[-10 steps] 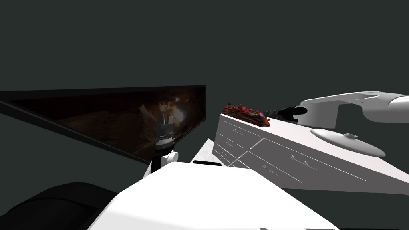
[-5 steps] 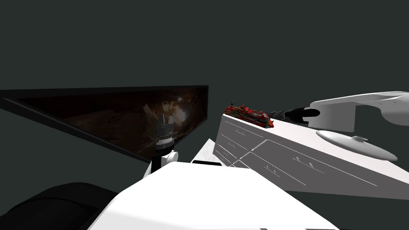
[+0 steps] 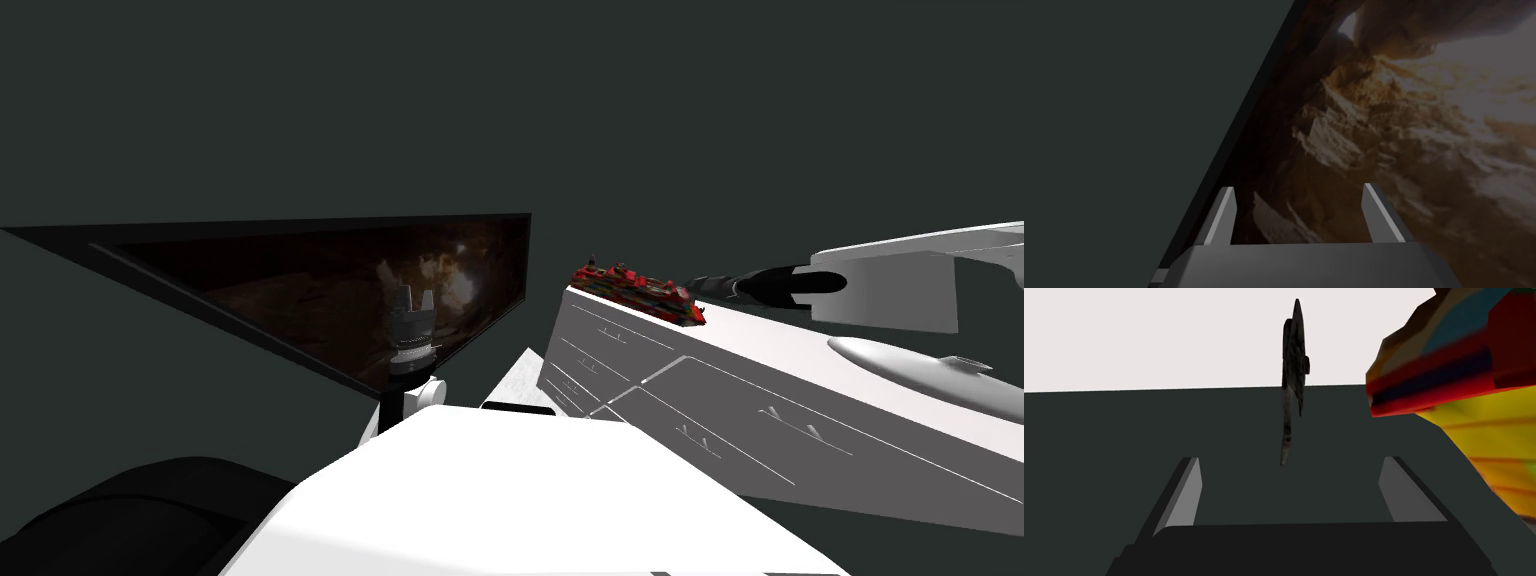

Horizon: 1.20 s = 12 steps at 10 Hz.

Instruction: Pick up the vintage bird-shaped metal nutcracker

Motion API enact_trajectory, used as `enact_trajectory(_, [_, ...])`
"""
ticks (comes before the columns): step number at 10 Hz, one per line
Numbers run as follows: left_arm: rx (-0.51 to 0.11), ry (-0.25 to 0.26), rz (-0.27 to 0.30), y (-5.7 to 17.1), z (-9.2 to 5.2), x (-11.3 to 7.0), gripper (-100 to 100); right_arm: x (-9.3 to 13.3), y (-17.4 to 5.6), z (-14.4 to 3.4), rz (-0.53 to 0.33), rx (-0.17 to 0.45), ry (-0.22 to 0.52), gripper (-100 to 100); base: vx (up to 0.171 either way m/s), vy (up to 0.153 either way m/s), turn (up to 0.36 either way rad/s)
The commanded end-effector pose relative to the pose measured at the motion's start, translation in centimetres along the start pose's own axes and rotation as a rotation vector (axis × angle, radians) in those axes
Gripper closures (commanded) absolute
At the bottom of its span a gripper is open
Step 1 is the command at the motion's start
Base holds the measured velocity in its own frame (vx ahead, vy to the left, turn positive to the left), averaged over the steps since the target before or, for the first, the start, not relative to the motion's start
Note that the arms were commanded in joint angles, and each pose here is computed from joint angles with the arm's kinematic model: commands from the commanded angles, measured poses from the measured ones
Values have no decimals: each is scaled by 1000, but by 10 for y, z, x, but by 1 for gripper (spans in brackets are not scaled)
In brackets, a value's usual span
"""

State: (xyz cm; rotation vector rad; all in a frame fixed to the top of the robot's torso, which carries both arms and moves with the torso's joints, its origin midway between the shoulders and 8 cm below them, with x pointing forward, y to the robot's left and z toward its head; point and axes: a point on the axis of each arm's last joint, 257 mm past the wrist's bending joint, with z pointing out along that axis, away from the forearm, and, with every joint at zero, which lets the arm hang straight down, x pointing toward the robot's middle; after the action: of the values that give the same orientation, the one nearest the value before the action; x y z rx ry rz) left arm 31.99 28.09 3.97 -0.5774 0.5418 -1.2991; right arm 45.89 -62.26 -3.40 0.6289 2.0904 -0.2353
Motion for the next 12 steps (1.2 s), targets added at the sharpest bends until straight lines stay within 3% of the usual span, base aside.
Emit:
enact_trajectory(1, [0, 0, 0, 0, 0, 0, 0, 12, -16, -1, 1, 23, 20, -100, 0, 0, 0])
enact_trajectory(3, [0, 0, 0, 0, 0, 0, 0, 28, -43, -1, -1, 73, 49, -100, -2, -7, 6])
enact_trajectory(4, [0, 0, 0, 0, 0, 0, 0, -8, -42, -9, 1, 50, -10, -100, -6, 59, 262])
enact_trajectory(5, [0, 1, -1, 0, 0, 0, 0, -9, -54, -13, 17, 64, -14, -100, -1, 67, 123])
enact_trajectory(7, [-6, 5, -5, 2, -1, 2, 0, 9, -64, -14, 20, 59, 30, -100, 6, 25, -1])
enact_trajectory(9, [-9, 5, -6, 3, -1, 3, 0, 25, -88, -16, 20, 100, 60, -100, 9, 0, 9])
enact_trajectory(10, [-9, 7, -7, 3, -1, 3, 0, -10, -84, -26, 19, 76, 3, -100, 6, 61, 246])
enact_trajectory(11, [-11, 10, -11, 3, -2, 5, 0, -4, -105, -31, 38, 101, 15, -100, 9, 66, 142])
enact_trajectory(12, [-14, 12, -14, 5, -2, 7, 0, 5, -108, -32, 45, 91, 38, -100, 5, 32, 5])
